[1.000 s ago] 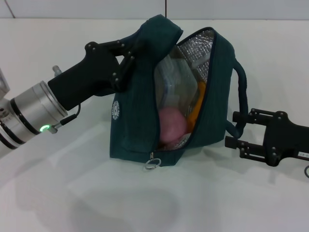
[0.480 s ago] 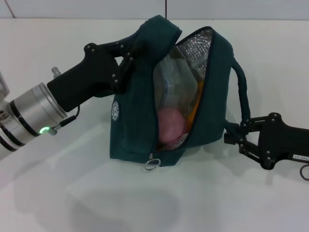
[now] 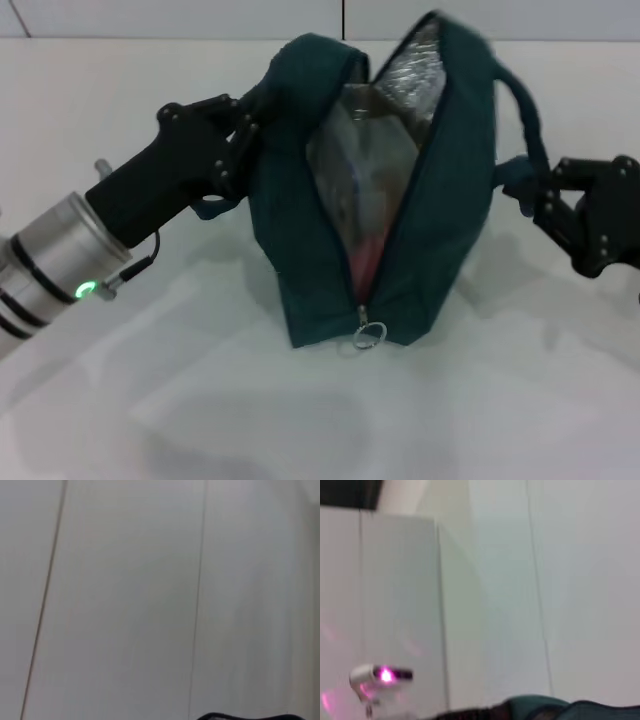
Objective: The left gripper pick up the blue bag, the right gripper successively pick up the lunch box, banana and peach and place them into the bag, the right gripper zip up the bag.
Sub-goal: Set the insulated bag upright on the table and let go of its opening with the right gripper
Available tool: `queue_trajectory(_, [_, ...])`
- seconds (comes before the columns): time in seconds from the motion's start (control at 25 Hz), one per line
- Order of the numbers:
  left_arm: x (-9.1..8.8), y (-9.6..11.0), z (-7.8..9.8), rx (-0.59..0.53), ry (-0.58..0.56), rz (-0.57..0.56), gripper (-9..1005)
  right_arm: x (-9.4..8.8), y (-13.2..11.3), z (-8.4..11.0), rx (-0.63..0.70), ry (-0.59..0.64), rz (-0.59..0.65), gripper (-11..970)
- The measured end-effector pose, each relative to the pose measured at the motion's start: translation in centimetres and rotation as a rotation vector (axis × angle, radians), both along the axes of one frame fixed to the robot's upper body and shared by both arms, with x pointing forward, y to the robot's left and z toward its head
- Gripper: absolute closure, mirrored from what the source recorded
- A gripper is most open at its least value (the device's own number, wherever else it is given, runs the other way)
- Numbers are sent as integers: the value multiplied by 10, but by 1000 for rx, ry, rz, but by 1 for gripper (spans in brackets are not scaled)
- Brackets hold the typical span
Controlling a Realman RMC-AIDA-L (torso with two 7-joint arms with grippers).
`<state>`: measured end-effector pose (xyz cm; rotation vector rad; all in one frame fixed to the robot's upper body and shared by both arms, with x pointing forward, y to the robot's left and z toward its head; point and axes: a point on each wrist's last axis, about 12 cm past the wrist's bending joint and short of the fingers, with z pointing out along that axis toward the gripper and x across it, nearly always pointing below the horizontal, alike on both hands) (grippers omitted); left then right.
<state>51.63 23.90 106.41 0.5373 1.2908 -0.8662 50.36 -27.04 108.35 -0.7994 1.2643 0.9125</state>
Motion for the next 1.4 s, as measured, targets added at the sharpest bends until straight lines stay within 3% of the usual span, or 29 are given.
queue_trajectory(0.24, [-17,-1,-7,-15,-32,10,928,12,-1,19,22,82,95,879])
queue_trajectory(0.6, [-34,-5,-22,45,-69,55,928,3,1,3,-66,128,107,880])
queue_trajectory(1.0, [-34,-8,-22,46,-65,45,927,-15,1,-3,-82,47,145,859])
queue_trajectory(1.04, [-34,-8,-22,46,-64,45,891,-16,1,-3,-78,49,143,855])
queue_trajectory(1.12, [-34,-8,-23,46,-62,45,818,-16,-1,-3,-70,54,132,827])
queue_trajectory(1.24, [-35,-8,-23,46,-59,46,817,-16,-5,-3,-52,55,105,786])
queue_trajectory(1.4, [-35,-8,-24,47,-58,49,816,-18,-9,-3,-37,53,82,651])
